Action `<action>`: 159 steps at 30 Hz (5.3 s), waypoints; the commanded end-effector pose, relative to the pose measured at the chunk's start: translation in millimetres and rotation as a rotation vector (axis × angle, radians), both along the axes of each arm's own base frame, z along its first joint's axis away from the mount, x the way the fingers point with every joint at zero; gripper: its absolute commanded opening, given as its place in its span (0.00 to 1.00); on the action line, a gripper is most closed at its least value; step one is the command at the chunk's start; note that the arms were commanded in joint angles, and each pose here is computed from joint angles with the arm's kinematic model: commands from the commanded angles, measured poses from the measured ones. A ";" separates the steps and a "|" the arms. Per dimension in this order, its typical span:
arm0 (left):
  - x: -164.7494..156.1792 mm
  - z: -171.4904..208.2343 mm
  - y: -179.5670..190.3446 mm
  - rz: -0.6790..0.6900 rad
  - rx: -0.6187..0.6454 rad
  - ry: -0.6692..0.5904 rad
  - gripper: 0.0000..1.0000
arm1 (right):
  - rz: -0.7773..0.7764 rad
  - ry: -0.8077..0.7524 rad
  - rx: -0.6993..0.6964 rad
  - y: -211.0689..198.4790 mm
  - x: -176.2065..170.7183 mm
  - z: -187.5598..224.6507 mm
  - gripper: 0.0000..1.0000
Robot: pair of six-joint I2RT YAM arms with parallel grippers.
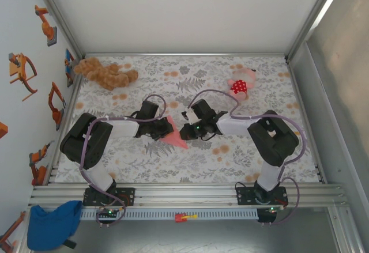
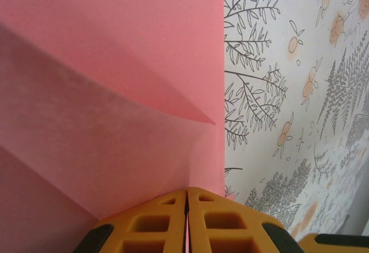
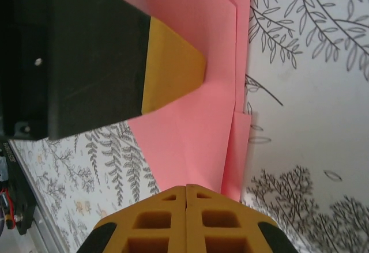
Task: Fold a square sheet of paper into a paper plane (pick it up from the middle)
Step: Fourth fold the wing at the center of the table, then pick up the paper from the center of the table, then turn over the paper at the center of the table.
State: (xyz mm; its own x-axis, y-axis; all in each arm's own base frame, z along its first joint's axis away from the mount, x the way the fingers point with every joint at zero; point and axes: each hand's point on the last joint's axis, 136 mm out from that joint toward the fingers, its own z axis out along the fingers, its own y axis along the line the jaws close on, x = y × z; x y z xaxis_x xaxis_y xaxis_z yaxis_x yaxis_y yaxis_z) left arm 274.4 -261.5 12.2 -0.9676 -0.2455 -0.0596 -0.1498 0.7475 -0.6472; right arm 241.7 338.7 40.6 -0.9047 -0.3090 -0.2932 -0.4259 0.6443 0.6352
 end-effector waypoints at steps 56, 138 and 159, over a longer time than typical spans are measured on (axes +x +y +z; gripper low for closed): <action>24.8 -34.3 45.0 -0.073 0.090 -0.066 0.11 | -0.041 0.118 -0.539 -96.2 -39.1 -106.6 0.00; -1.2 195.3 61.5 0.160 -0.390 -0.550 0.91 | -0.041 -0.223 0.547 39.4 84.4 191.7 0.00; 7.7 238.7 8.0 -0.047 -0.522 -0.667 0.55 | -0.048 -0.117 0.754 39.1 69.5 251.6 0.00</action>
